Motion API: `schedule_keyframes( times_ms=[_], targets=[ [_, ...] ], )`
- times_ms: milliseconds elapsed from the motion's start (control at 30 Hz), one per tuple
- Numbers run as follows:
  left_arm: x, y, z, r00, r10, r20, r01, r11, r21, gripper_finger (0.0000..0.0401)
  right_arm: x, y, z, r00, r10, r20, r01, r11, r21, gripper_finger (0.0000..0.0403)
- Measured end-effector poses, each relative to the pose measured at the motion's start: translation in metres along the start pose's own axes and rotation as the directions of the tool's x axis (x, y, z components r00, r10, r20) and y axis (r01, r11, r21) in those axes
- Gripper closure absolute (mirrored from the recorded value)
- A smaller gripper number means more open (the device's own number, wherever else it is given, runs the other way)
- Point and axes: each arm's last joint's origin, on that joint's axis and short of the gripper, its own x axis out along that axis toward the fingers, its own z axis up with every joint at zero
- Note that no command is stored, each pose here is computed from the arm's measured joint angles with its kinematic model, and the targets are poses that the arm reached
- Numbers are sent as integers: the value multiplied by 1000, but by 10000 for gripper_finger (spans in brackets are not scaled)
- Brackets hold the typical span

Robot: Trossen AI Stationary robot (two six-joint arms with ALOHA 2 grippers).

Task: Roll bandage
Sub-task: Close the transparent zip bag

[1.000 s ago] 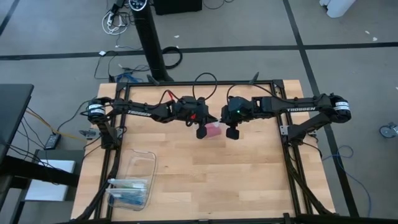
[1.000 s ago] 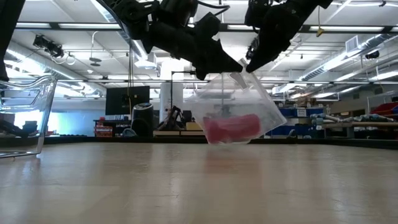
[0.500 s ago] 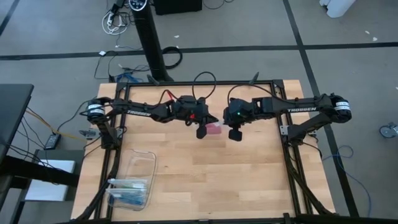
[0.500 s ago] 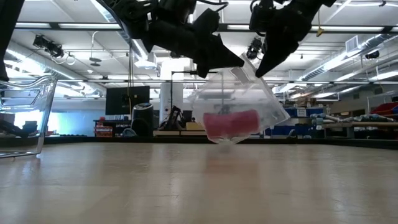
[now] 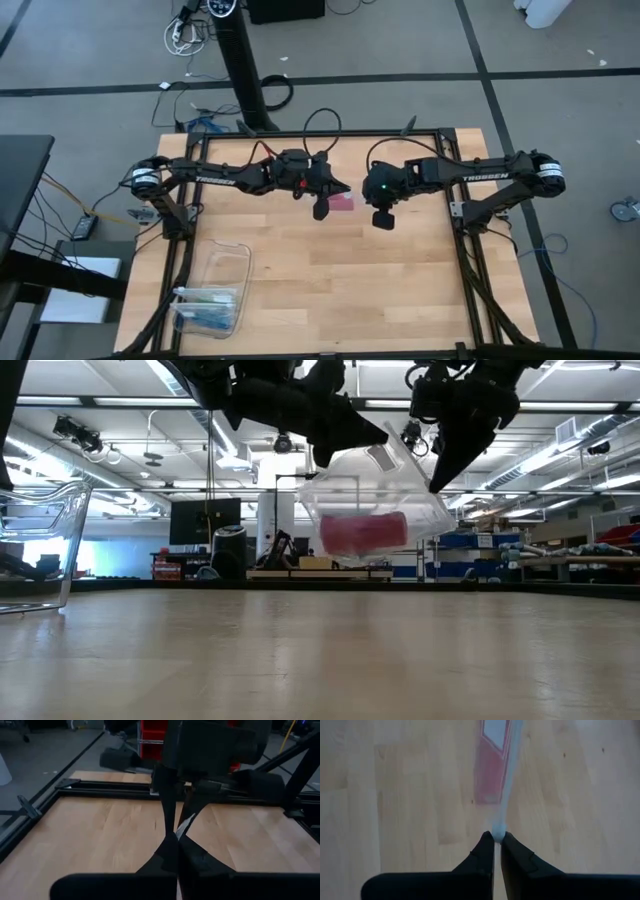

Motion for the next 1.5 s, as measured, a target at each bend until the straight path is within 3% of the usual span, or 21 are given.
schedule_keyframes(
  times_ms=[533, 833, 1133, 1367, 1500],
  targets=[
    [-14, -2, 15, 999, 11, 30, -12, 1000, 16, 401, 0, 7, -9, 996, -8, -89, 8, 1000, -3, 401],
    [-14, -3, 12, 1000, 10, -9, -10, 1000, 3, 401, -14, 16, -11, 999, 11, -41, -10, 1000, 27, 352],
    [-14, -3, 13, 1000, 11, 7, -11, 1000, 3, 401, -35, 21, -9, 988, -118, 101, 111, 991, 72, 308],
    [-14, -3, 16, 999, 11, 36, -11, 1000, 5, 401, -33, 22, -6, 983, -140, 121, 133, 989, 69, 318],
    [-14, -3, 15, 999, 11, 33, -12, 1000, 4, 401, -33, 21, -6, 981, -150, 124, 143, 987, 70, 349]
  ],
)
